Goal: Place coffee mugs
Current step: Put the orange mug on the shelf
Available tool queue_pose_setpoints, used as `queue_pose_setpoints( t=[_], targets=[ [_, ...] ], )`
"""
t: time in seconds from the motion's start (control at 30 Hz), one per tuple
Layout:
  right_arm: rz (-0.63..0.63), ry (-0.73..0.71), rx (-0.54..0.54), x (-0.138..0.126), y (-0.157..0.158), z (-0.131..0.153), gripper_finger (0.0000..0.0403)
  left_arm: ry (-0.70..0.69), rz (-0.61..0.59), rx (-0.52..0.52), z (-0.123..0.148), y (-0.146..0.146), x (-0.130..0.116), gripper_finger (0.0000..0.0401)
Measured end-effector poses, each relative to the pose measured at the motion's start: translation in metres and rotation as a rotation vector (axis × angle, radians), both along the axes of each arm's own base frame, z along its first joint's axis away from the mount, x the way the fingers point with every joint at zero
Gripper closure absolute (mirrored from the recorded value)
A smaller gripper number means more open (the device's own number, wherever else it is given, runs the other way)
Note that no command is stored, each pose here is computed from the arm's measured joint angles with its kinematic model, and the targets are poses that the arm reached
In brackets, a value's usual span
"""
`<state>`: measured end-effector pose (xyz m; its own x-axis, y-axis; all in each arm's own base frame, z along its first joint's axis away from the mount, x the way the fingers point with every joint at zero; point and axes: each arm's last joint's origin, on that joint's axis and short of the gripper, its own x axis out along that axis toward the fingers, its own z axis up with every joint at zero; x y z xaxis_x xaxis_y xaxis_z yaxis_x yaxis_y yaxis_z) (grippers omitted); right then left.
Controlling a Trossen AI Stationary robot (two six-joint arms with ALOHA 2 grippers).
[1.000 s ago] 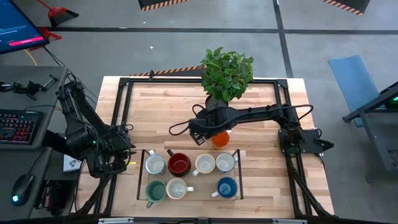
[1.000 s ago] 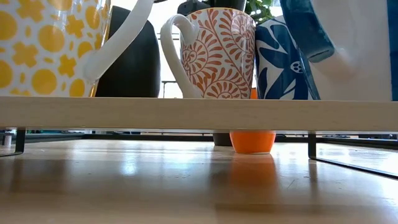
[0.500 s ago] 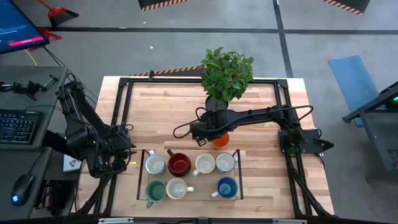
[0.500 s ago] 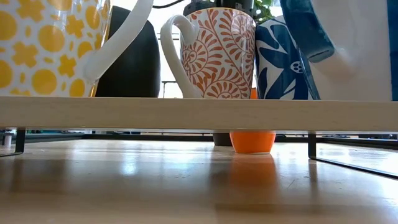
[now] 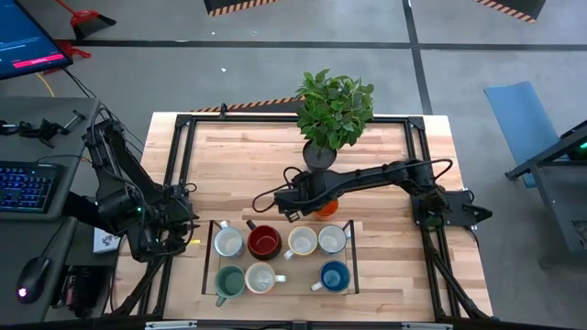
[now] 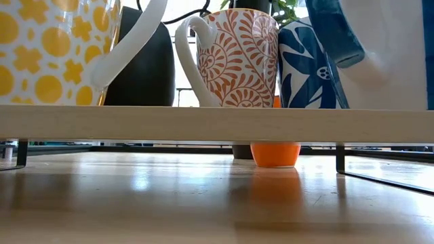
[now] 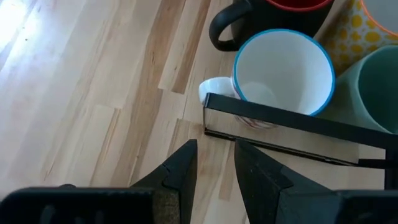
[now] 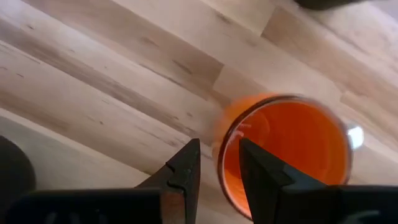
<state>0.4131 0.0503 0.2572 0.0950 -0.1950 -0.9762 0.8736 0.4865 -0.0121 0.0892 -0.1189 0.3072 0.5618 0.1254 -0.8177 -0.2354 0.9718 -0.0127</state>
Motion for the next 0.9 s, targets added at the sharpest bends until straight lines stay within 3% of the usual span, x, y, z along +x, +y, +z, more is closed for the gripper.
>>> queue_pose_setpoints(
  t=[0.2,0.6,0.9],
  targets=[
    [-0.005,0.015,0.005,0.0,0.009,-0.006,0.0315,0.012,-0.003,-0.007,0.0,0.0,0.0,0.0304],
    [-0.02,0.101,-0.04,0.011,0.014,-0.043,0.0315,0.014,-0.004,-0.008,0.0,0.0,0.0,0.0304],
    [-0.046,0.104,-0.062,0.014,0.004,-0.046,0.0316,0.016,-0.004,-0.01,0.0,0.0,0.0,0.0304]
  ],
)
